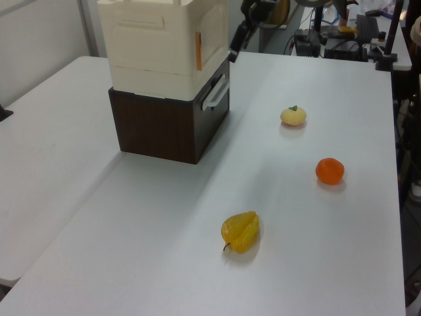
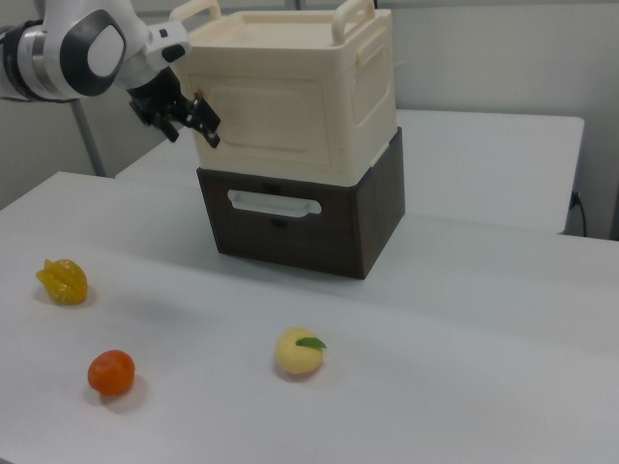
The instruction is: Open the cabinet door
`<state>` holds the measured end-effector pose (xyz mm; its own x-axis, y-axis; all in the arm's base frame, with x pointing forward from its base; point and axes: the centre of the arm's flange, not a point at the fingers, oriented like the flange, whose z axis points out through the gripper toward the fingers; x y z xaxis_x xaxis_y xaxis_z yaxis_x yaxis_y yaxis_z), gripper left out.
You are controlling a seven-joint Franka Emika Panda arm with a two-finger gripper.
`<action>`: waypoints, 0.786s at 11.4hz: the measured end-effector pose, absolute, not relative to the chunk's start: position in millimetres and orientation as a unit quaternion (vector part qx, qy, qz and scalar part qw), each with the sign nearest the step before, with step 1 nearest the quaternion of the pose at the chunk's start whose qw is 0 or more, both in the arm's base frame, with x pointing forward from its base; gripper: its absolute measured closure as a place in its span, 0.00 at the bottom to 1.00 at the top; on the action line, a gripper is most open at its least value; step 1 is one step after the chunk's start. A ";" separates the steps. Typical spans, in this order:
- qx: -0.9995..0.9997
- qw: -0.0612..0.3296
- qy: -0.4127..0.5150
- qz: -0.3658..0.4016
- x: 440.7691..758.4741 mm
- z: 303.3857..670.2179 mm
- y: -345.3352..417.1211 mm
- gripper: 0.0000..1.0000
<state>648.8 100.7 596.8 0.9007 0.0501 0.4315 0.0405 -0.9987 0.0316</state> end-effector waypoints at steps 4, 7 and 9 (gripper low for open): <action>0.952 -0.010 0.010 0.306 666.5 606.1 119.8 0.00; 0.939 -0.005 0.020 0.343 679.0 597.9 124.8 0.02; 0.937 0.007 0.029 0.348 682.2 594.9 126.5 0.11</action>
